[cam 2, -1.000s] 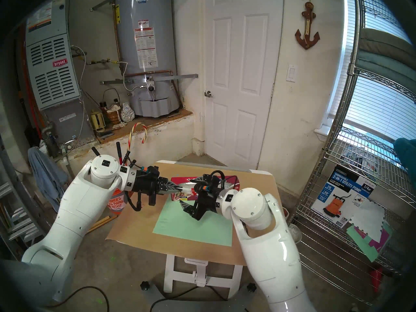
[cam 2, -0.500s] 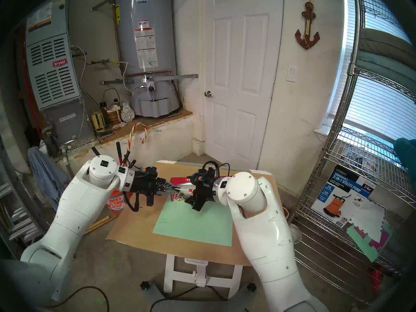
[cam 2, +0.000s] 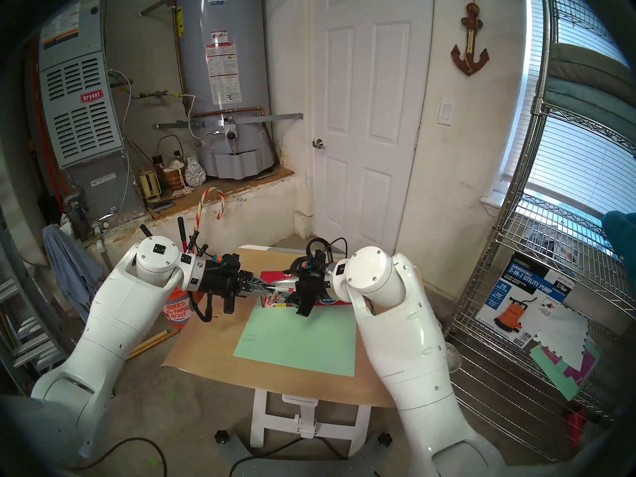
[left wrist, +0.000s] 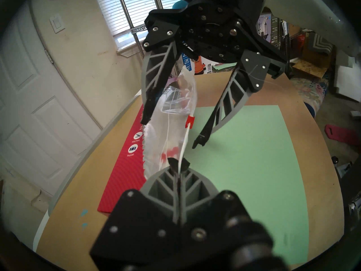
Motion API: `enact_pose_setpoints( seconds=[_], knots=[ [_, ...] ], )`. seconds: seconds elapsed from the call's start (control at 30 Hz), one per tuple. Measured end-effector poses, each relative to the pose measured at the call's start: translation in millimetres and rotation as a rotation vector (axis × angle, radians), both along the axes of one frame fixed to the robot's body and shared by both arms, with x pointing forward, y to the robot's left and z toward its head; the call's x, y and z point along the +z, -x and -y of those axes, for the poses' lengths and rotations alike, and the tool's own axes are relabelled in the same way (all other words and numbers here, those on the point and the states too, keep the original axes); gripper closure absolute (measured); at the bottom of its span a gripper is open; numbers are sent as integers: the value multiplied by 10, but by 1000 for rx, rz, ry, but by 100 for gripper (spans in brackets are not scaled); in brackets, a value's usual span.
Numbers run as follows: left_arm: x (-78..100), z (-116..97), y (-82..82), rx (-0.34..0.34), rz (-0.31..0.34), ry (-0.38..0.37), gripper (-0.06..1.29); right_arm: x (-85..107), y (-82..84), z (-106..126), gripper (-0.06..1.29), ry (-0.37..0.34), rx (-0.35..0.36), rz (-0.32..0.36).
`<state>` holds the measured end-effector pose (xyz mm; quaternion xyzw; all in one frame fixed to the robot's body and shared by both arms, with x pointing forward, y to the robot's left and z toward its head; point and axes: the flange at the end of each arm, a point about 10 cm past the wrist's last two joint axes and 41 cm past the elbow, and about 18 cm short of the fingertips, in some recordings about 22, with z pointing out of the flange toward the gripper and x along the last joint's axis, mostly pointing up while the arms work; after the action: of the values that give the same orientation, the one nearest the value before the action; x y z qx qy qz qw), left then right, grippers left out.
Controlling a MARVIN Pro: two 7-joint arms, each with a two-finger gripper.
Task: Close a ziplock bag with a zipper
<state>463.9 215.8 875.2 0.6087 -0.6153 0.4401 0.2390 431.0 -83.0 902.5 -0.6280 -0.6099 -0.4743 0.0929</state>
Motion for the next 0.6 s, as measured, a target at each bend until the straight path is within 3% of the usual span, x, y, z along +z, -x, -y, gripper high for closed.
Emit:
enact_pose_setpoints(
  seconds=[0.1, 0.27, 0.33, 0.47, 0.6],
  knots=[
    [9, 1, -2, -1, 2, 0, 126, -12, -6, 15, 40, 11, 0, 3],
    [27, 4, -4, 1, 0, 0, 126, -36, -15, 58, 44, 30, -4, 11],
    [34, 7, -5, 1, -1, -1, 126, -45, -17, 76, 52, 34, -7, 15],
    [46, 11, -5, 2, -3, -1, 126, -54, -19, 101, 45, 35, -14, 19],
    [54, 14, -5, 3, -3, -2, 126, -59, -14, 108, 49, 35, -15, 20]
  ],
)
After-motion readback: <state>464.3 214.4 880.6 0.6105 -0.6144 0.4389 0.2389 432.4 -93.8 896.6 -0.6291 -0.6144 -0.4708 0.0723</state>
